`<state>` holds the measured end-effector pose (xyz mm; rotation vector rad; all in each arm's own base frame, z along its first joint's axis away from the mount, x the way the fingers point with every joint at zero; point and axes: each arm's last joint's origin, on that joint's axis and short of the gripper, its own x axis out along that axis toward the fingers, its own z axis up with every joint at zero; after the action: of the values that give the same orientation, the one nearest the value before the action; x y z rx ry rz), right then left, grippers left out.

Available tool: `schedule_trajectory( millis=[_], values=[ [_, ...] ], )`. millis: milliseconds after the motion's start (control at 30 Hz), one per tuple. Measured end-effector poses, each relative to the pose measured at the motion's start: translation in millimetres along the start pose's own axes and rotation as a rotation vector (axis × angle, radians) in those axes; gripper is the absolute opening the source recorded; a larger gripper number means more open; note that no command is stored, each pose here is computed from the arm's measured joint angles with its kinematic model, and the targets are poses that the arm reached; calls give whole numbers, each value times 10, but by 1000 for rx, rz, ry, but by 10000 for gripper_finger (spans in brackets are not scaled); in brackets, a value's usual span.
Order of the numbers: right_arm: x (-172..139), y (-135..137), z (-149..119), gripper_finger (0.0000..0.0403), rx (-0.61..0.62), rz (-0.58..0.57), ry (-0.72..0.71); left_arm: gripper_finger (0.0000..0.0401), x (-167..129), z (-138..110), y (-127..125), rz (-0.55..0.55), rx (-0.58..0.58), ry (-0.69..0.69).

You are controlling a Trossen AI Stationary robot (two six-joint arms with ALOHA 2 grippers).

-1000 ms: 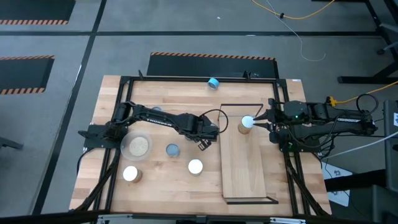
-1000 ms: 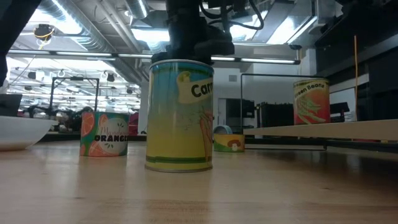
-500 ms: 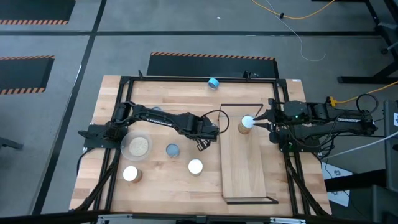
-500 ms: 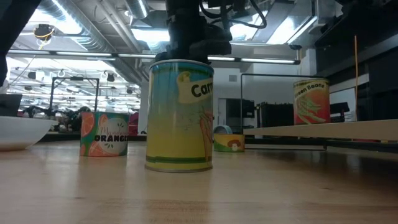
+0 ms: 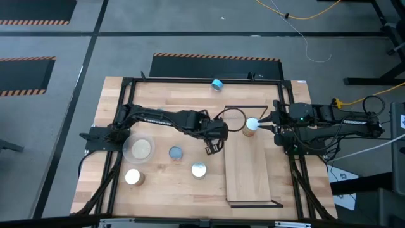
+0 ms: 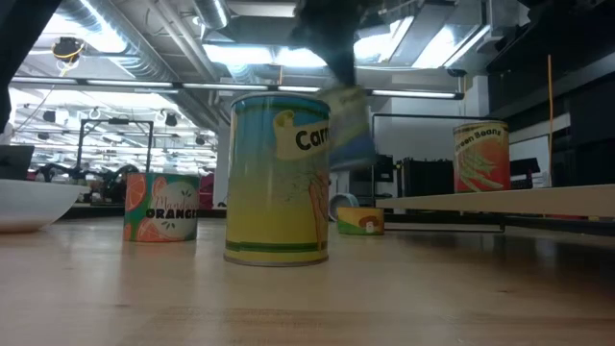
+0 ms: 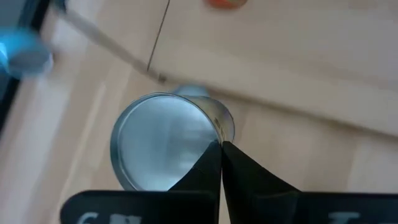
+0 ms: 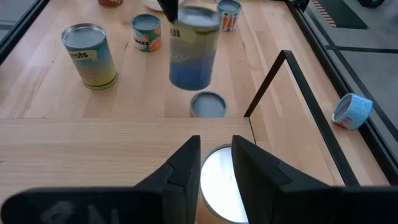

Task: Pick and place cans onto a shelf
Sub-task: Put the dark blue can onto the shelf aligned with the orange can

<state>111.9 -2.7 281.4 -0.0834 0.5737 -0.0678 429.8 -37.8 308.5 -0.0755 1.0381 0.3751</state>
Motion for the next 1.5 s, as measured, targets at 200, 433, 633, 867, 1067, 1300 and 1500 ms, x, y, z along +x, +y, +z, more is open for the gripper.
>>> schedule_trajectory(
  millis=[200,433,633,867,1067,1300,1500],
  values=[
    [0,0,0,97,0,0,0,0,-163,147,31,-21,105,-90],
    [0,0,0,97,0,0,0,0,-169,298,80,-29,204,-212],
    [0,0,0,97,0,0,0,0,-156,378,151,-23,196,-267],
    [0,0,0,97,0,0,0,0,-20,362,143,-23,187,-281],
    [-1,0,0,97,0,0,-1,0,117,320,112,-24,186,-285],
    [0,0,0,97,0,0,0,0,246,276,78,-44,182,-296],
    [-1,0,0,97,0,0,0,0,333,248,48,-77,180,-311]
  ],
)
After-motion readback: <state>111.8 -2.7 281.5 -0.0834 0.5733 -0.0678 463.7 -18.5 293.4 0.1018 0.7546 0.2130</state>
